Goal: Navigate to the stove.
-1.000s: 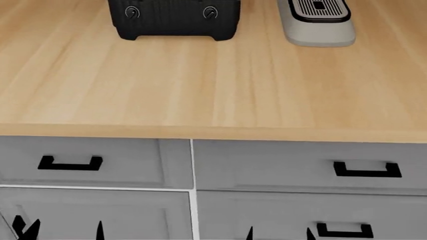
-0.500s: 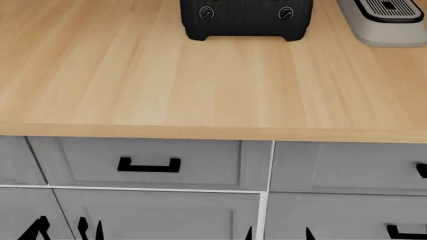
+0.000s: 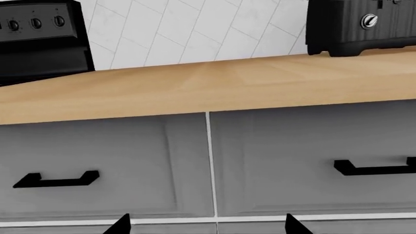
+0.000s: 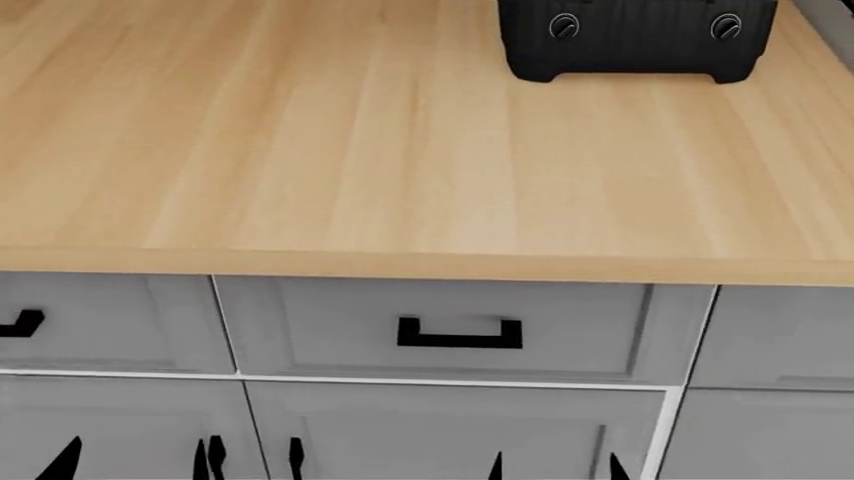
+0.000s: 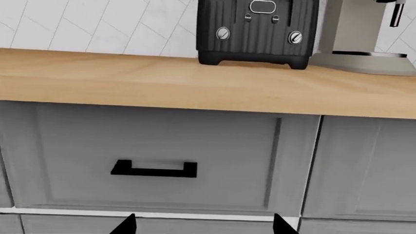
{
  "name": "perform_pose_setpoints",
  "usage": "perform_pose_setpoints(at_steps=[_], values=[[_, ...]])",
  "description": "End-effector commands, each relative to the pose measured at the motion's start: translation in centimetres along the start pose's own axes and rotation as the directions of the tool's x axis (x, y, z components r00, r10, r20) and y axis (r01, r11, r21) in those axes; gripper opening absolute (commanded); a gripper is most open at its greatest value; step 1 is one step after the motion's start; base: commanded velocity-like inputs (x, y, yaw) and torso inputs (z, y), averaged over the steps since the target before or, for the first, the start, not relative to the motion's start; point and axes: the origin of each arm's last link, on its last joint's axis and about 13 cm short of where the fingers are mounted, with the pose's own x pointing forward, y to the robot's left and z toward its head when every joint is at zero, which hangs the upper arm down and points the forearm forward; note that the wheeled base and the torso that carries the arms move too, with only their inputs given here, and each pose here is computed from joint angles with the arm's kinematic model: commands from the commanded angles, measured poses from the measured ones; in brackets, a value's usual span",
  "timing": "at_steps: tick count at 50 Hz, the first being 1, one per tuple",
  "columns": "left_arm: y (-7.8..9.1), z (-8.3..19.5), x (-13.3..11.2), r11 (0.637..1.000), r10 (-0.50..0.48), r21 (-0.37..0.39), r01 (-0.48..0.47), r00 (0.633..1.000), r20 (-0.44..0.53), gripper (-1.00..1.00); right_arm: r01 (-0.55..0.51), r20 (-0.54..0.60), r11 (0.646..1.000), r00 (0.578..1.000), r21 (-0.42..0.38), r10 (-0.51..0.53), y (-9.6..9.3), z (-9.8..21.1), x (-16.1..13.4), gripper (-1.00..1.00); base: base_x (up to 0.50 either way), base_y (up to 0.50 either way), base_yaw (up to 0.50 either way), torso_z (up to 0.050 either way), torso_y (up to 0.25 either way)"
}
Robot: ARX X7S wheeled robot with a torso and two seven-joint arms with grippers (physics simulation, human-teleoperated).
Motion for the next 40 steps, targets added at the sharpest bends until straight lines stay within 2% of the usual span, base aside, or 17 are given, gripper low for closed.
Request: perform_pose_setpoints(at_steps=[1, 40], values=[[0.04, -0.04, 0.04, 1.0, -0.002, 0.002, 0.002, 1.0, -0.001, 1.0, -0.003, 0.004, 1.0, 1.0, -0.004, 0.003, 0.09, 0.04, -0.07, 1.0, 0.0, 0.5, 0.0, 0.0, 0.0], [-0.09, -0.05, 0.0, 1.0, -0.002, -0.001, 0.002, 1.0, -0.008, 1.0, 0.007, 0.013, 1.0, 1.0, -0.027, -0.007, -0.06, 0.02, -0.33, 1.0, 0.0, 0.5, 0.0, 0.0, 0.0]])
